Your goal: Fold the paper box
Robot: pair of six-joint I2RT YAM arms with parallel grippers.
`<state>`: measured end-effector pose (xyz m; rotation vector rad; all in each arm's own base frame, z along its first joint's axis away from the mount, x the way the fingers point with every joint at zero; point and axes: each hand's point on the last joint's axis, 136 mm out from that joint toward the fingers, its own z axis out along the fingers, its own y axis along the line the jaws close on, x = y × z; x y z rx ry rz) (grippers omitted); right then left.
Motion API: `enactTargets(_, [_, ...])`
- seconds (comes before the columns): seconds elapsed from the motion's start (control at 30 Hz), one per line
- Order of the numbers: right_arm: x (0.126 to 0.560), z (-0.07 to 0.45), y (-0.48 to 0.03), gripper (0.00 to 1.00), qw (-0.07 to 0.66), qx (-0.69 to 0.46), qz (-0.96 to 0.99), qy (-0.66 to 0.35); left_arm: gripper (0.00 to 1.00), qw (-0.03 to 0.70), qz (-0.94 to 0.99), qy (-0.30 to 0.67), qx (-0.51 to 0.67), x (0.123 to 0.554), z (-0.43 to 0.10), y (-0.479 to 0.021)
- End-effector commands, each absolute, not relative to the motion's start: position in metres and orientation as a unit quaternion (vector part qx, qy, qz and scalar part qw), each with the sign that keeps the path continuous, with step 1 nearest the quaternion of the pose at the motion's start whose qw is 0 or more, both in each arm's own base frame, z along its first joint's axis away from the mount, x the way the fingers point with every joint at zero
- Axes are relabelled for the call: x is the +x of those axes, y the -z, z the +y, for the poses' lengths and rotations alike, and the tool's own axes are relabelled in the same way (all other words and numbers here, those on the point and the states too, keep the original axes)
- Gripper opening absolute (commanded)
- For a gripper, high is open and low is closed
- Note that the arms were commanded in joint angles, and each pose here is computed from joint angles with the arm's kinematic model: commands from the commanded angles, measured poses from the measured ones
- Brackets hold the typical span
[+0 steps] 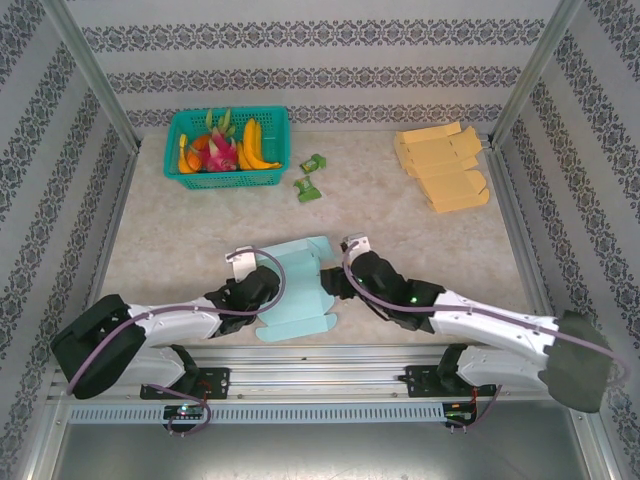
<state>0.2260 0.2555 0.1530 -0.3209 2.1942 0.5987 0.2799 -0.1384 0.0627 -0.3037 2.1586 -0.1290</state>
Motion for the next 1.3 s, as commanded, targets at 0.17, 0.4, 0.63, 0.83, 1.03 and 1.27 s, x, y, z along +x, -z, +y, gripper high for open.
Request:
enactTargets(0.17, [0.244,0.193,-0.143,0.6,0.464,-0.119,0.87,-0.112,0.0,0.462,0.869,0.133,-0.119,0.291,-0.136,-0.07])
enactTargets(0.4, [0.263,0.224,-0.155,0.59,0.459,-0.183,0.852,-0.176,0.0,0.48,0.858,0.165,-0.08,0.296,-0.144,-0.088])
enactTargets(0.63, [0.261,0.26,-0.165,0.57,0.455,-0.26,0.823,-0.22,0.0,0.492,0.851,0.168,-0.071,0.296,-0.142,-0.099])
enactTargets(0.83, [0.249,0.274,-0.174,0.56,0.462,-0.294,0.795,-0.26,0.0,0.493,0.851,0.165,-0.073,0.296,-0.139,-0.1])
enactTargets(1.03, [0.244,0.28,-0.173,0.56,0.456,-0.311,0.789,-0.27,0.0,0.491,0.852,0.172,-0.068,0.296,-0.142,-0.1])
enactTargets(1.27, [0.243,0.289,-0.168,0.55,0.449,-0.318,0.79,-0.271,0.0,0.489,0.85,0.182,-0.066,0.294,-0.144,-0.101])
